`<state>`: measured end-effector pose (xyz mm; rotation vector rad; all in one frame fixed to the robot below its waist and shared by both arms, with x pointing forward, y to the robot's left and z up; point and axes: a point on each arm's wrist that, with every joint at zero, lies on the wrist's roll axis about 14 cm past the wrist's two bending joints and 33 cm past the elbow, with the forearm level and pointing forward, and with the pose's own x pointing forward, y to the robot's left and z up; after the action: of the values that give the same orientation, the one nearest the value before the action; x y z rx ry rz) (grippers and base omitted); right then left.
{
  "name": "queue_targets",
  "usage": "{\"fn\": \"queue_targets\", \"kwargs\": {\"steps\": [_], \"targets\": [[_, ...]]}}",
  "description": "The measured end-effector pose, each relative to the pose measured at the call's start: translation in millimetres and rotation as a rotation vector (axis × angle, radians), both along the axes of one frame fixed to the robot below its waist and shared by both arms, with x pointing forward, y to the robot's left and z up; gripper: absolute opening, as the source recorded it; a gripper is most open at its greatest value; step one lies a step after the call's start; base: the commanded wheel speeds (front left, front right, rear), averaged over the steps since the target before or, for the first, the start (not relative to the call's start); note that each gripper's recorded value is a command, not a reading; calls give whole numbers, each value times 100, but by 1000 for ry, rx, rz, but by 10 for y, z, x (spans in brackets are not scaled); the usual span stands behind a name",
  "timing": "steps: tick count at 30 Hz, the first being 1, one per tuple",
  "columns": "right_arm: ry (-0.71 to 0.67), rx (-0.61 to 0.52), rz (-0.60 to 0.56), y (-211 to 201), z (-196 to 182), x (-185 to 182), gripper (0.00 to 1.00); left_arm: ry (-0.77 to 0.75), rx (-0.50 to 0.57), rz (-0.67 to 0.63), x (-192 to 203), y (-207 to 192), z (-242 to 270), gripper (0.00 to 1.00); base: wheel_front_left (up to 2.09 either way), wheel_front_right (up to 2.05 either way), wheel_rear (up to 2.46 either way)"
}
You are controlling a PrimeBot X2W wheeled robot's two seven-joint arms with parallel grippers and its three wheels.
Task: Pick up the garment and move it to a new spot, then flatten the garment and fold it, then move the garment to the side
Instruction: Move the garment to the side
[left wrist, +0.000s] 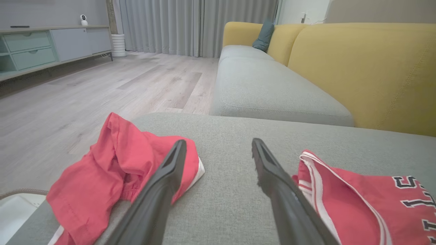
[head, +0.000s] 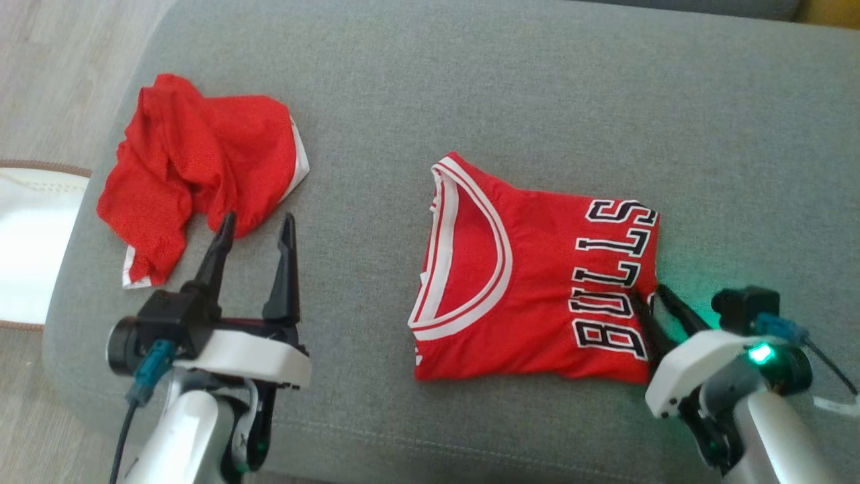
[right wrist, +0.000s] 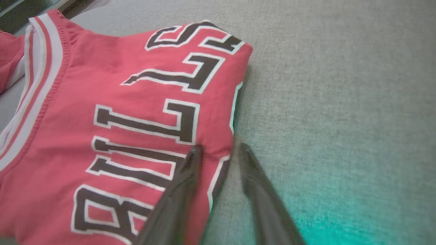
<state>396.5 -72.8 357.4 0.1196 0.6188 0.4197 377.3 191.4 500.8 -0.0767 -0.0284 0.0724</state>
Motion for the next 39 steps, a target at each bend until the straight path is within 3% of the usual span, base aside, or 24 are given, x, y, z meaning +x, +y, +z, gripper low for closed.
{"fn": "queue_targets", "kwargs": {"steps": [10, 21, 30, 39], "targets": [[-19, -15, 13, -56, 68, 58, 0, -12, 20, -78, 159, -199, -7, 100, 0, 0, 0], [-109, -82, -120, -710, 314, 69, 0, -64, 10, -283, 484, -835, 51, 100, 0, 0, 0], [-195, -182, -281, -1498, 556, 214, 0, -134, -22, -532, 810, -1669, 183, 100, 0, 0, 0], [-308, -349, -514, -2738, 968, 595, 0, -136, -59, -720, 1062, -2270, 14, 100, 0, 0, 0]]}}
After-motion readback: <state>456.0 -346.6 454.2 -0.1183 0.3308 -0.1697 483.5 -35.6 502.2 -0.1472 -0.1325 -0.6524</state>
